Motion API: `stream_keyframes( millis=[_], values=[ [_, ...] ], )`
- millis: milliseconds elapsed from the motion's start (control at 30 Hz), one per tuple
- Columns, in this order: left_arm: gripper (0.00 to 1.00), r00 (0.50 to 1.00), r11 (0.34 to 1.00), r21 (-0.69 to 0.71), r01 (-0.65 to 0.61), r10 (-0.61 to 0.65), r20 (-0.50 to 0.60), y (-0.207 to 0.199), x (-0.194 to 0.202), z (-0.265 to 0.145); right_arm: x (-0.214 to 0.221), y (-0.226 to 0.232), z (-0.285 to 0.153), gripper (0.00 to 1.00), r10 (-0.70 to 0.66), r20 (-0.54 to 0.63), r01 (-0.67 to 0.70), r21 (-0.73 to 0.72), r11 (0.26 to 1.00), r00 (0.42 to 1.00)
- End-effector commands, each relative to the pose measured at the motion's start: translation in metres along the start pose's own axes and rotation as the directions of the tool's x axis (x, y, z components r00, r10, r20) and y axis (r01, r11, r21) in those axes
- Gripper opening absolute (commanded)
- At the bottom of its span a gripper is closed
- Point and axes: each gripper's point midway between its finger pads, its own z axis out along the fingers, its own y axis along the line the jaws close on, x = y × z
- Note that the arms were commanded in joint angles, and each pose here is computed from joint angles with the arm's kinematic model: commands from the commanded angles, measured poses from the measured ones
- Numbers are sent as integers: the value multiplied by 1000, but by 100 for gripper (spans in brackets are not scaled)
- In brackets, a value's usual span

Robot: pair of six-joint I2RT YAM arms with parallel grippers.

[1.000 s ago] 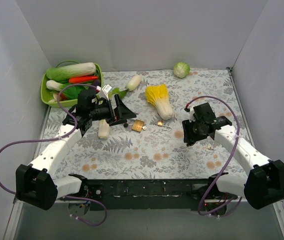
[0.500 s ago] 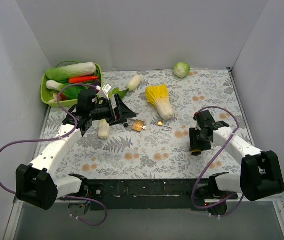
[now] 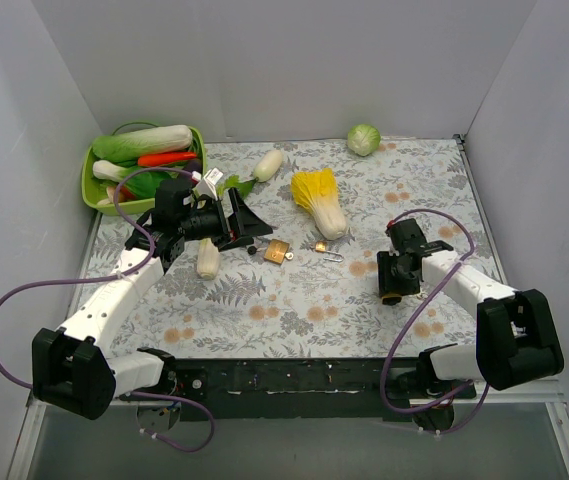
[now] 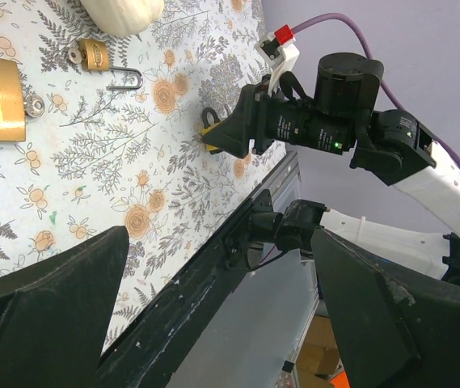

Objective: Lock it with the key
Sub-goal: Place the lock at the center of the board.

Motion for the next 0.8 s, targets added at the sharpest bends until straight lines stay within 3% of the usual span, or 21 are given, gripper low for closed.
stream_keyframes(
  millis=[0, 100, 167, 367, 467, 633, 767],
  values=[
    [98, 999, 1000, 4, -28, 28, 19, -2, -5, -2, -6, 1, 0, 44, 2, 23, -2, -4, 1000, 1000],
    [98, 999, 999, 4, -51, 51, 17, -4, -6, -3, -8, 5, -8, 67, 19, 26, -18, -26, 999, 999],
    [98, 998, 998, 4, -58, 58, 15, -5, -7, -3, -14, 8, -14, 74, 18, 41, -17, -41, 999, 999],
    [98, 997, 997, 7, -76, 75, 7, -7, -6, -6, -59, 27, -44, 84, -42, 161, 62, -121, 991, 986],
    [98, 993, 993, 10, -118, 118, 18, -11, -10, -9, -90, 57, -67, 85, -165, 278, 231, -223, 947, 946],
    [98, 982, 982, -1, -187, 187, 23, -15, -18, -12, -107, 128, -95, 84, -506, 440, 658, -334, 675, 742],
    [98, 973, 974, 4, -228, 227, 34, -19, -23, -15, -105, 177, -96, 76, -665, 501, 832, -314, 457, 554]
  ],
)
